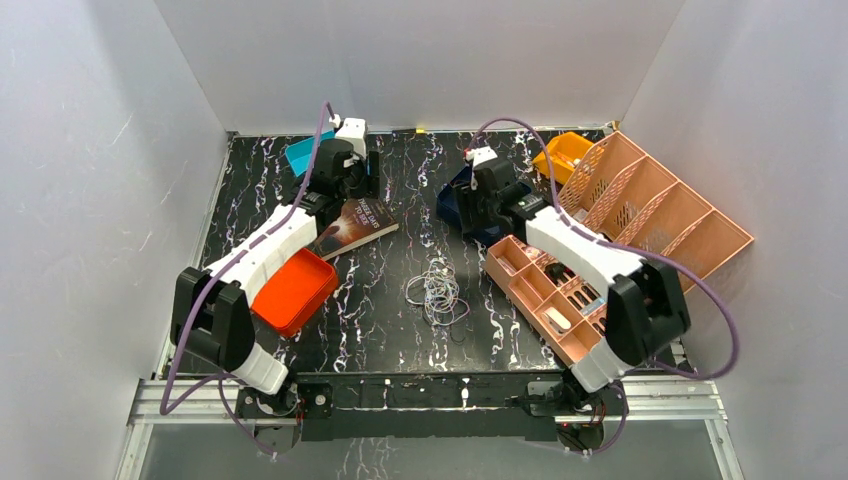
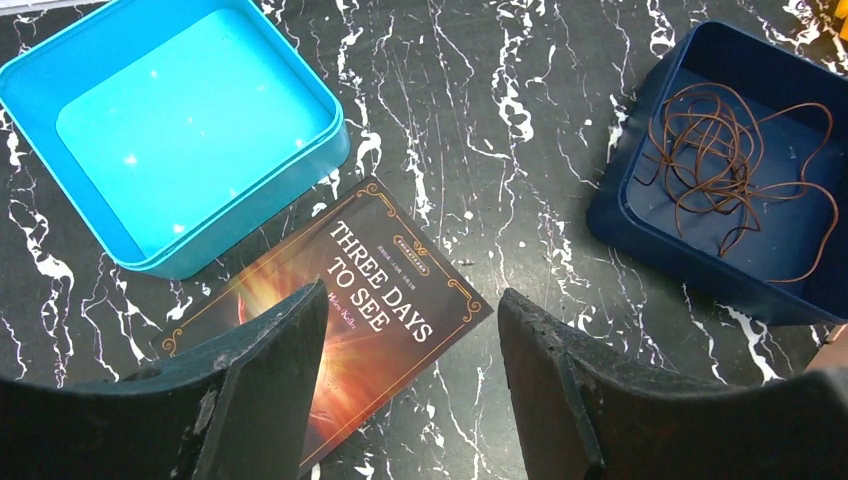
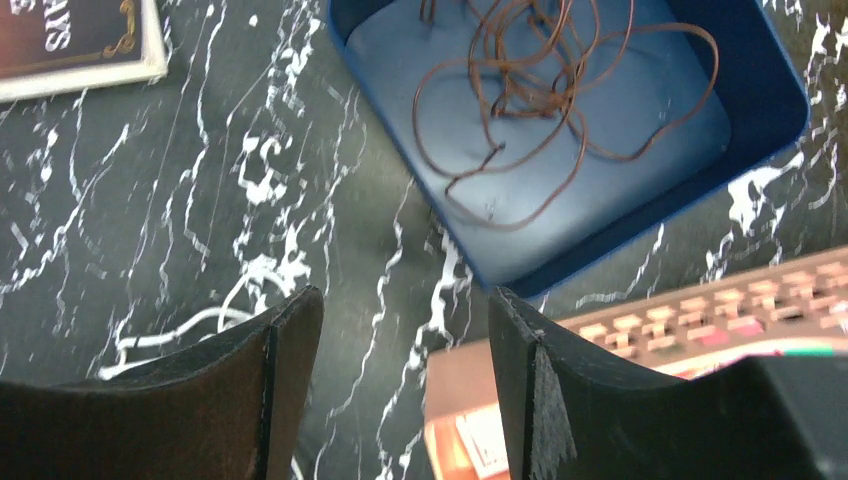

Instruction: Untangle the cables

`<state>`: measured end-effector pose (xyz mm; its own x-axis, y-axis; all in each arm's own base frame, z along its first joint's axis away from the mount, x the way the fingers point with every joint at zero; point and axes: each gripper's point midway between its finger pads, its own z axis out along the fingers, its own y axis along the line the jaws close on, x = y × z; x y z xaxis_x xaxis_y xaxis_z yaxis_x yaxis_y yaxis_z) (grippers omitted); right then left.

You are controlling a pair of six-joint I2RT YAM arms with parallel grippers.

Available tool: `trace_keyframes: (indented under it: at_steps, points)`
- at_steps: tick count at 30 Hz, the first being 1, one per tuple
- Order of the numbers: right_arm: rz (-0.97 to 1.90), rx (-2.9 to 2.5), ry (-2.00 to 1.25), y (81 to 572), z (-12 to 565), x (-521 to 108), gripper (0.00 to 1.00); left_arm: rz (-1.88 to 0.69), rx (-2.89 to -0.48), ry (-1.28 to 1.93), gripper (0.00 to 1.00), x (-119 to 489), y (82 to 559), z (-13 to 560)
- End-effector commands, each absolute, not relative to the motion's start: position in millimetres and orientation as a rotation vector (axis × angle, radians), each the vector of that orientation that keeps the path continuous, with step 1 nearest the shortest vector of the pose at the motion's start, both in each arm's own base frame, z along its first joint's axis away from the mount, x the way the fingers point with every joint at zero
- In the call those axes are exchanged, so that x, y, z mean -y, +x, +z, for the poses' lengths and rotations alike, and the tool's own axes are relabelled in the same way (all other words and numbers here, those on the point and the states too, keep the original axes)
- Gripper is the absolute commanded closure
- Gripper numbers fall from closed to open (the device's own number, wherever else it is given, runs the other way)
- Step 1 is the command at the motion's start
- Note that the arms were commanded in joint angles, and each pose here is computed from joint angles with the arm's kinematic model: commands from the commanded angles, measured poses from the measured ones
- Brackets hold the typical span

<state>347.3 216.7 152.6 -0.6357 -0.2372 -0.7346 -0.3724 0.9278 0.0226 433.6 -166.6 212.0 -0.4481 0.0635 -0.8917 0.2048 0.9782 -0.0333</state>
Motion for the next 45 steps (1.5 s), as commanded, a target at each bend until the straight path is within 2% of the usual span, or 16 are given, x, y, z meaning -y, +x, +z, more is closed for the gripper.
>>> trace_keyframes:
  at_steps: [1,6,14,30,34,45]
  points:
    - [0.291,-2.154,-0.456,398,179,-242,0.31,-0.163,-1.972,0.17,0.39,163,433,232]
    - [0.192,-2.157,-0.536,441,145,-249,0.32,-0.141,-1.968,0.15,0.39,155,435,232]
    - [0.051,-2.118,-0.645,487,124,-252,0.37,-0.143,-1.955,0.1,0.38,138,436,237]
    - [-0.001,-2.129,-0.673,515,94,-257,0.42,-0.156,-1.958,0.097,0.38,134,439,234]
    - [0.004,-2.123,-0.669,518,93,-258,0.48,-0.163,-1.961,0.1,0.38,135,439,233]
    - [0.031,-2.106,-0.623,519,102,-257,0.75,-0.172,-1.967,0.099,0.37,134,440,231]
